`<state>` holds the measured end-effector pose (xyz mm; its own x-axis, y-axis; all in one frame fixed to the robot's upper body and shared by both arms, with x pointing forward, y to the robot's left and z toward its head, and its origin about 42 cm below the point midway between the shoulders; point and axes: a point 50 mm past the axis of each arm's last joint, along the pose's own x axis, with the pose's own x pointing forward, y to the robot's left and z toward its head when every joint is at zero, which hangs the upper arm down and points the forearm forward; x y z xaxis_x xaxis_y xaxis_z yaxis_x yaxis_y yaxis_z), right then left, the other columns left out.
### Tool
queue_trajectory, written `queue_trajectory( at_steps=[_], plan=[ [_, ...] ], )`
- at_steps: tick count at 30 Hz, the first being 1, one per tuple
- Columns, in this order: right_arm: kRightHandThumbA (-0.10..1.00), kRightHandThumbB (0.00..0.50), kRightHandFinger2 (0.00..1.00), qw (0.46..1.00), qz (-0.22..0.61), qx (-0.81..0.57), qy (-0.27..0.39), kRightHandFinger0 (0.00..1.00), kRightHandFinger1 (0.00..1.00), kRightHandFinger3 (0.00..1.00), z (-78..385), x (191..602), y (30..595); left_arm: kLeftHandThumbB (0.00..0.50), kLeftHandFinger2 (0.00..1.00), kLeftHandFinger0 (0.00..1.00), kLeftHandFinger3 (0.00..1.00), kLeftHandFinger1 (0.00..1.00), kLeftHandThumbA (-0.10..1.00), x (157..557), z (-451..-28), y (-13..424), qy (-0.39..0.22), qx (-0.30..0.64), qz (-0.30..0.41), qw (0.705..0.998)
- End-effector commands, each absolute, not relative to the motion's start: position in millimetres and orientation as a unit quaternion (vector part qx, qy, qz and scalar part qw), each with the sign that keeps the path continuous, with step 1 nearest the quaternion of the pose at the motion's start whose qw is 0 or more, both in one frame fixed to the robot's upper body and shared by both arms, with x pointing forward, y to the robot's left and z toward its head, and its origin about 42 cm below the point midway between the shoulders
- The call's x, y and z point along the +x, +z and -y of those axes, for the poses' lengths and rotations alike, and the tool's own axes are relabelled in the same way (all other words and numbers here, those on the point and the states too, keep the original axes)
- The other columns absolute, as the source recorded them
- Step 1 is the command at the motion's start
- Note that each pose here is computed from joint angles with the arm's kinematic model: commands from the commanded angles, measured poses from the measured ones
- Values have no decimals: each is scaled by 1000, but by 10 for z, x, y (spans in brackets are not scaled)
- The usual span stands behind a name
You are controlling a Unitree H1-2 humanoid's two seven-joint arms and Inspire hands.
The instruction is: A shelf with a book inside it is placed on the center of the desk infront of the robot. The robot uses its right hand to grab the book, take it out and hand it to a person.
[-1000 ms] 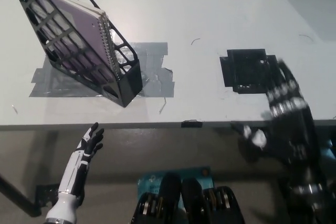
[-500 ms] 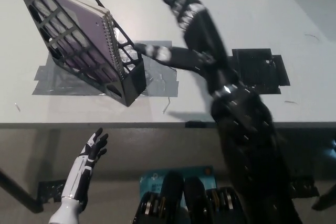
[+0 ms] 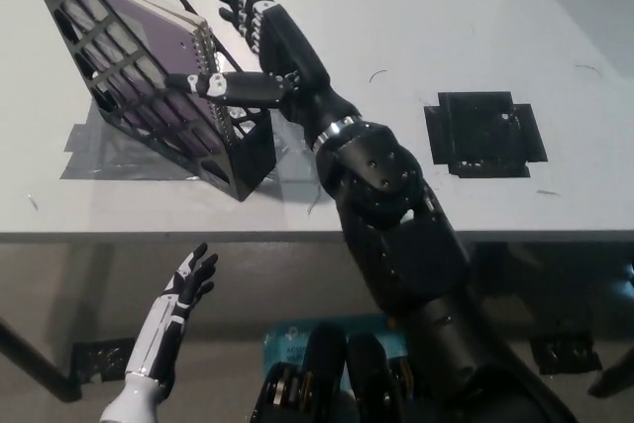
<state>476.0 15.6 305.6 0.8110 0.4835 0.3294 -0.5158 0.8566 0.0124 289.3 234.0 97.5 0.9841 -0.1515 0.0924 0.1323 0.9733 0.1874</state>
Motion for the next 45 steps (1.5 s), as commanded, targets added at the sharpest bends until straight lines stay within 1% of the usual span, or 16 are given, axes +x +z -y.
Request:
queue_trajectory(
  at_steps=[1, 5, 8, 10, 15, 21, 24, 27, 29, 30, 32, 35, 37, 41, 43, 45],
  plan=[
    [1000, 306, 1000, 940, 208, 56, 263, 1000, 1000, 1000, -395, 4727, 3356, 267, 1000, 1000, 1000, 1000, 1000, 2920, -2319, 1108, -84, 105, 85, 987],
    [1000, 306, 1000, 941, 200, 58, 266, 1000, 1000, 1000, -452, 4723, 3290, 257, 1000, 1000, 1000, 1000, 1000, 2924, -2328, 1119, -88, 115, 90, 985],
    [1000, 335, 1000, 942, 190, 67, 267, 1000, 1000, 1000, -497, 4721, 3242, 260, 1000, 1000, 1000, 1000, 1000, 2936, -2327, 1127, -88, 115, 91, 985],
    [1000, 331, 1000, 943, 186, 67, 269, 1000, 1000, 1000, -517, 4714, 3214, 256, 1000, 1000, 1000, 1000, 1000, 2933, -2325, 1127, -90, 111, 90, 986],
    [1000, 284, 1000, 941, 188, 59, 274, 1000, 1000, 1000, -578, 4707, 3184, 251, 1000, 1000, 1000, 1000, 1000, 2937, -2321, 1132, -87, 116, 89, 985],
    [1000, 304, 1000, 940, 183, 73, 278, 1000, 1000, 1000, -634, 4707, 3189, 244, 1000, 1000, 1000, 1000, 1000, 2973, -2332, 1147, -91, 120, 91, 984],
    [1000, 303, 1000, 940, 180, 77, 280, 1000, 1000, 1000, -644, 4699, 3181, 240, 1000, 1000, 1000, 1000, 1000, 2974, -2331, 1154, -94, 127, 90, 983],
    [1000, 292, 1000, 937, 193, 80, 281, 1000, 1000, 1000, -614, 4666, 3203, 244, 1000, 1000, 1000, 1000, 1000, 2981, -2332, 1159, -95, 131, 86, 983],
    [1000, 290, 1000, 934, 214, 73, 277, 1000, 1000, 1000, -557, 4633, 3265, 230, 1000, 1000, 1000, 1000, 1000, 2988, -2334, 1164, -95, 132, 85, 983],
    [1000, 314, 1000, 931, 223, 89, 273, 1000, 1000, 1000, -501, 4602, 3364, 249, 1000, 1000, 1000, 1000, 1000, 2984, -2343, 1159, -95, 129, 84, 983],
    [1000, 315, 1000, 930, 236, 97, 266, 1000, 1000, 1000, -450, 4571, 3460, 255, 1000, 1000, 1000, 1000, 1000, 2978, -2355, 1158, -93, 128, 84, 984],
    [1000, 313, 1000, 923, 263, 113, 258, 1000, 1000, 1000, -356, 4504, 3631, 239, 1000, 1000, 1000, 1000, 1000, 2979, -2368, 1150, -94, 131, 85, 983],
    [1000, 326, 1000, 922, 268, 112, 257, 1000, 1000, 1000, -335, 4497, 3677, 228, 1000, 1000, 1000, 1000, 1000, 2986, -2374, 1152, -94, 132, 85, 983],
    [1000, 294, 1000, 914, 286, 111, 264, 1000, 1000, 1000, -331, 4439, 3746, 216, 1000, 1000, 1000, 1000, 1000, 2994, -2371, 1141, -96, 132, 85, 983],
    [1000, 307, 1000, 914, 286, 109, 265, 1000, 1000, 1000, -374, 4425, 3726, 206, 1000, 1000, 1000, 1000, 1000, 2994, -2369, 1132, -98, 133, 87, 982],
    [1000, 298, 1000, 915, 282, 105, 270, 1000, 1000, 1000, -409, 4412, 3707, 206, 1000, 1000, 1000, 1000, 1000, 2996, -2367, 1130, -99, 128, 88, 983]
  ],
)
